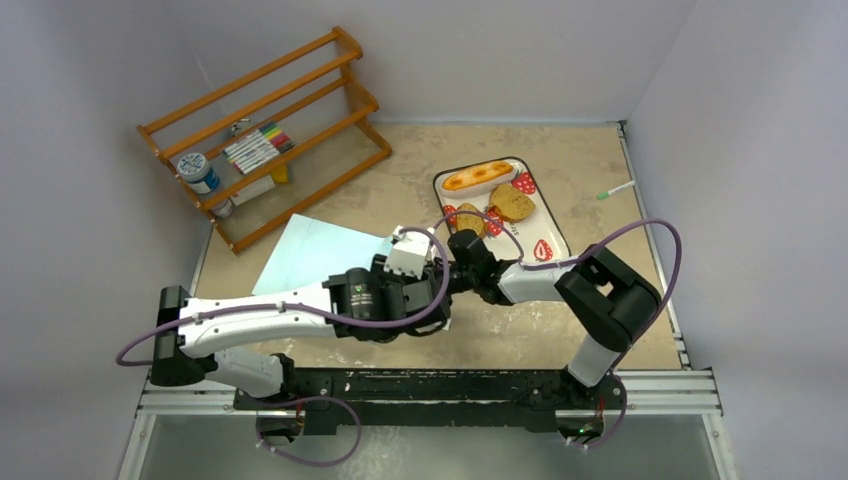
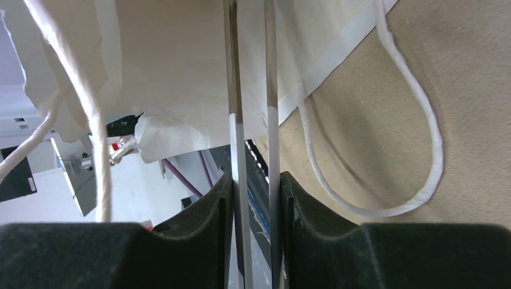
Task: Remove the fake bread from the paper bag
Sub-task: Take out the fake bread from the paper bag.
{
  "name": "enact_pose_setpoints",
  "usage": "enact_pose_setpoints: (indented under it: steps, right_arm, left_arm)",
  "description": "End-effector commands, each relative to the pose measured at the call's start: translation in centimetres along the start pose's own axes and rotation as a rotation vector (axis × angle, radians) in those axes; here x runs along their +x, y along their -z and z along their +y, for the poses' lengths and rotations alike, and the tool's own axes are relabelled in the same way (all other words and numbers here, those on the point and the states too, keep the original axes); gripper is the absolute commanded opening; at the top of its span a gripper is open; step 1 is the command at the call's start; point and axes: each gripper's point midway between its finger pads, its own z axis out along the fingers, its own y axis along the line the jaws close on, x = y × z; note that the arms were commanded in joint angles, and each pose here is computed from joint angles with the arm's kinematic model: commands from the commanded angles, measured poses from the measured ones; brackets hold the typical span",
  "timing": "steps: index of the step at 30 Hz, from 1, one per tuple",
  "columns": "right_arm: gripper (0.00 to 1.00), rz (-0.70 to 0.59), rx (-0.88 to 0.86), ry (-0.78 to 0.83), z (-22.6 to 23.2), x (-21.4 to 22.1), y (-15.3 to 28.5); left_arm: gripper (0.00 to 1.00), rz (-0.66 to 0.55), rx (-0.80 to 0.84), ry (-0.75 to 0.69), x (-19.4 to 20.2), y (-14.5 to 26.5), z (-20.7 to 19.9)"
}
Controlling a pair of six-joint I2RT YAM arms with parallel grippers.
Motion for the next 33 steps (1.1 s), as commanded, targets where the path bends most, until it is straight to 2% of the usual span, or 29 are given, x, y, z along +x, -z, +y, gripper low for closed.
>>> enact_pose_setpoints:
  steps: [1,6,11,19,23,28,33]
  right_arm:
    - [0.32,-0.004,-0.027,0.037,0.3,-0.3,0.4]
    - [0.33,-0.001,-0.023,0.034,-0.1,-0.4,0.5]
    - [0.33,0.003,-0.019,0.033,-0.4,-0.3,0.5]
    - [0.33,-0.001,-0.01,0.025,-0.8,-0.2,0.8]
    - [0.33,-0.003,-0.007,0.021,-0.9,-0.3,0.7]
    - [0.33,-0.009,-0.006,0.017,-0.9,-0.7,0.5]
    - [0.33,-0.024,-0.006,0.019,-0.7,-1.3,0.2]
  left_arm:
    - [0.51,-0.101,-0.069,0.066,-0.8,2.1,0.4]
    - [0.55,-0.132,-0.164,-0.005,0.9,2.7,0.5]
    - [0.57,-0.129,-0.225,-0.116,2.4,1.2,-0.5]
    - [0.57,-0.17,-0.279,-0.054,2.8,0.3,2.8]
    - [0.58,-0.182,-0.35,-0.094,1.8,-0.7,4.5]
    - [0.59,-0.121,-0.389,-0.128,1.8,-1.9,6.4]
    - [0.59,-0.094,-0.331,-0.062,2.5,-1.7,7.0]
